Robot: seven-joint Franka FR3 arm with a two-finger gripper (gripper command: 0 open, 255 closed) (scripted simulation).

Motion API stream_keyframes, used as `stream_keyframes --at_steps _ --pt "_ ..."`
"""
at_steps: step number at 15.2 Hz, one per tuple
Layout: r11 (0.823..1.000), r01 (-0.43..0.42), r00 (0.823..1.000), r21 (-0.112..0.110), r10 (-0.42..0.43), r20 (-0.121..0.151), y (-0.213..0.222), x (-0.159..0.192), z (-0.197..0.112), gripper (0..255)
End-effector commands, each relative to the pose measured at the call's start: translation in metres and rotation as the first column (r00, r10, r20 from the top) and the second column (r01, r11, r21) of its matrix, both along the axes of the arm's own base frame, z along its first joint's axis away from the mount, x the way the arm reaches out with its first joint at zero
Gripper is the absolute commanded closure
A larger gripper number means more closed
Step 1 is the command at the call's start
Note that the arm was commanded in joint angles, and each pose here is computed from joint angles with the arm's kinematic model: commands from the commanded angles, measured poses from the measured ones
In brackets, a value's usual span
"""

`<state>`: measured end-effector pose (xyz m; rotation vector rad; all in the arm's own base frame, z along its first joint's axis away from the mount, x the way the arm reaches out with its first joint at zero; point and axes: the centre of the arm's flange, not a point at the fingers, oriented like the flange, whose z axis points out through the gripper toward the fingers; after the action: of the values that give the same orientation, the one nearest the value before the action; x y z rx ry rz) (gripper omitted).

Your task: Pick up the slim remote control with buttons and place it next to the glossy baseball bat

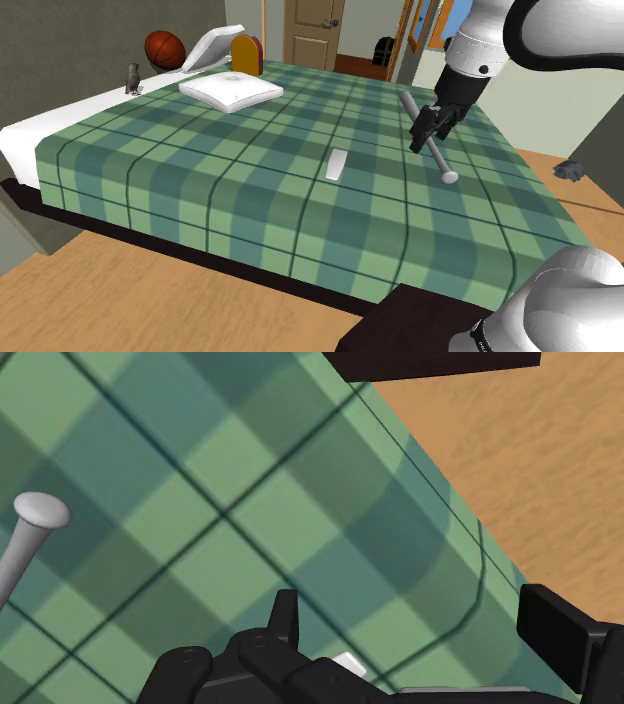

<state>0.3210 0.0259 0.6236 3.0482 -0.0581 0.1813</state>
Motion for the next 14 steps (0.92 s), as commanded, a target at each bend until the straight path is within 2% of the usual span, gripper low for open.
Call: stream_keyframes --at_steps 1,7,10,14 --pt "1.0 0.0 1.0 0.0 0.0 0.0 0.0 0.0 0.0 0" --pt "0.988 0.154 0.988 0.024 -0.154 -0.012 0.0 0.07 -0.042 0" --pt "0.973 0.23 0.973 0.034 -0.229 -0.02 -0.004 0.105 -0.064 0" --pt "0.943 0.329 0.944 0.048 -0.328 -0.031 -0.013 0.15 -0.093 0"
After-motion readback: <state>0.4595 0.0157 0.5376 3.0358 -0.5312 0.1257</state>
